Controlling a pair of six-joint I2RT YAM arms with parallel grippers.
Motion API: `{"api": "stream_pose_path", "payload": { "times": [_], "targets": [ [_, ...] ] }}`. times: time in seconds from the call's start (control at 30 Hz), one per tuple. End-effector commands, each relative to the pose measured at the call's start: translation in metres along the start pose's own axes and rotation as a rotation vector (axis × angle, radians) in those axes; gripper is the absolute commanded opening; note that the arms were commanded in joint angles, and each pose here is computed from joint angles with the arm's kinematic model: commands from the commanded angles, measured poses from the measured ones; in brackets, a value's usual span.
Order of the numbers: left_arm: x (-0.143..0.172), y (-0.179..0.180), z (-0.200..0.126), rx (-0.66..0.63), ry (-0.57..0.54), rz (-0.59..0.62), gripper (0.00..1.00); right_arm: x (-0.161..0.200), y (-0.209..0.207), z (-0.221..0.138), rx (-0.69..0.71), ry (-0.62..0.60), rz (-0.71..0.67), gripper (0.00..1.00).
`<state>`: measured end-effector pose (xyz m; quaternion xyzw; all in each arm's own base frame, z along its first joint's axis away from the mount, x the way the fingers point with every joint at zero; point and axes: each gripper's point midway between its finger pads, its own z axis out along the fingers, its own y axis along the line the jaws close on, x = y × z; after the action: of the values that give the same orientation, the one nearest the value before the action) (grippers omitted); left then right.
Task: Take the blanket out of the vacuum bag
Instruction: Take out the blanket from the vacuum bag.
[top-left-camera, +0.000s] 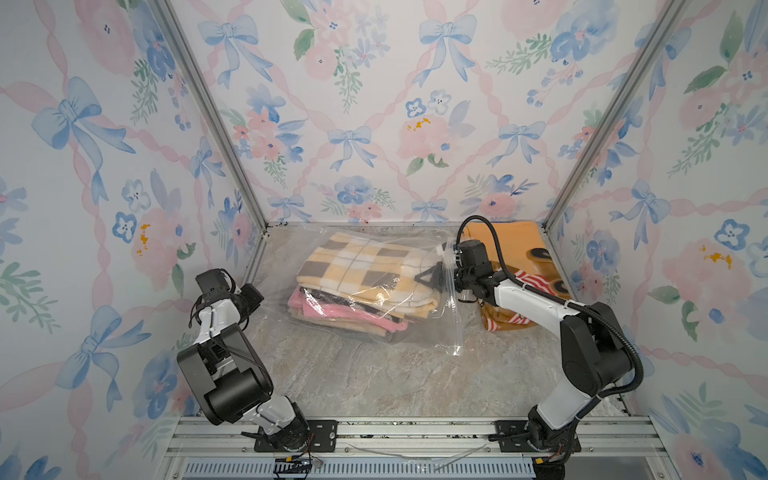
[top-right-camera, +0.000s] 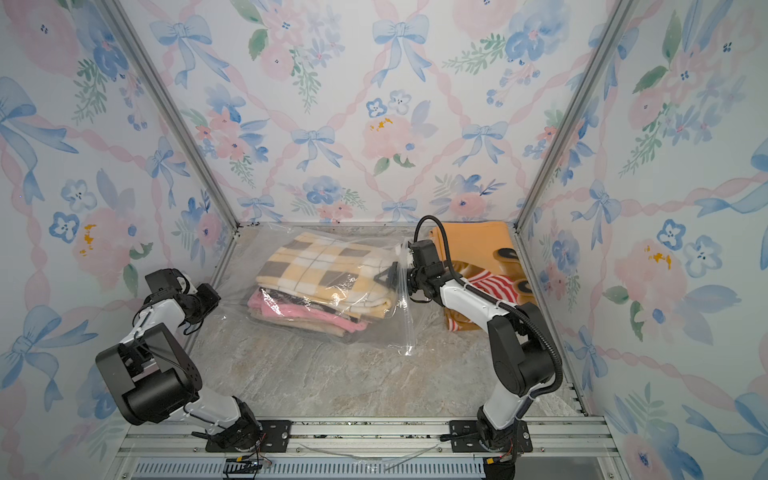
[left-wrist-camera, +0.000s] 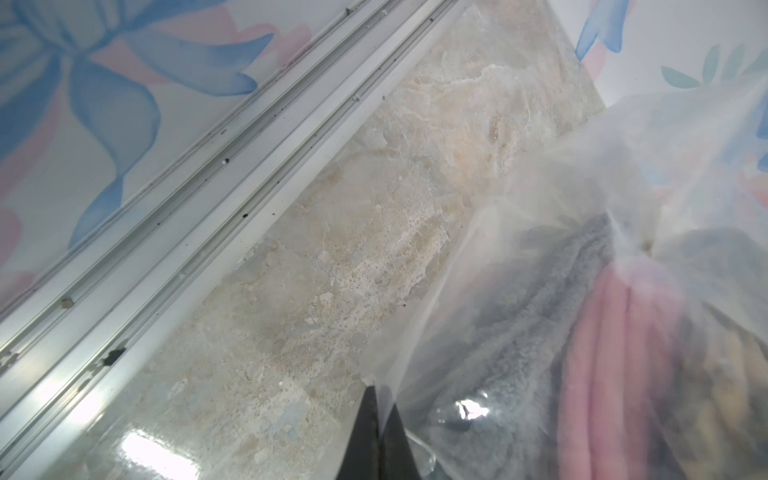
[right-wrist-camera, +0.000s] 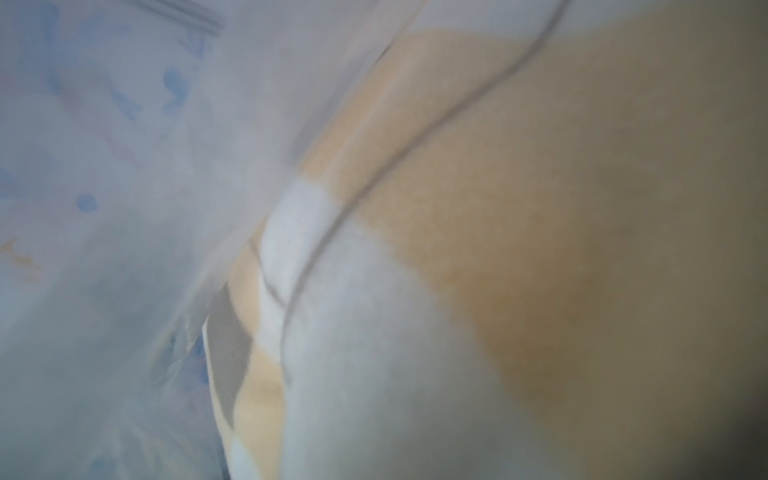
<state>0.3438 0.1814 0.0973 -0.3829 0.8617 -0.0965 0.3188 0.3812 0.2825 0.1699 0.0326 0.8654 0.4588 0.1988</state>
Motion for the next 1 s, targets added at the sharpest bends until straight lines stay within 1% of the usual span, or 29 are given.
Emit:
{"api": "stream_pose_path", "payload": {
  "times": [0.0, 0.43, 0.6, 0.77, 0.97],
  "targets": [
    [-0.022, 0.031, -0.010, -0.110, -0.107, -0.073, 0.00, -0.024, 0.007, -0.030, 0.001, -0.083, -0.019, 0.00],
    [-0.028, 0.042, -0.021, -0.135, -0.149, -0.106, 0.00, -0.031, -0.005, -0.073, 0.018, -0.146, 0.007, 0.00],
    [-0.029, 0.042, -0.023, -0.138, -0.158, -0.106, 0.00, -0.026, -0.012, -0.091, 0.018, -0.155, 0.034, 0.00],
    [-0.032, 0.044, -0.030, -0.159, -0.188, -0.104, 0.00, -0.014, -0.018, -0.105, 0.046, -0.130, 0.066, 0.00],
    [-0.030, 0.043, -0.026, -0.148, -0.171, -0.112, 0.00, -0.011, -0.030, -0.135, 0.077, -0.176, 0.108, 0.00]
  ]
}}
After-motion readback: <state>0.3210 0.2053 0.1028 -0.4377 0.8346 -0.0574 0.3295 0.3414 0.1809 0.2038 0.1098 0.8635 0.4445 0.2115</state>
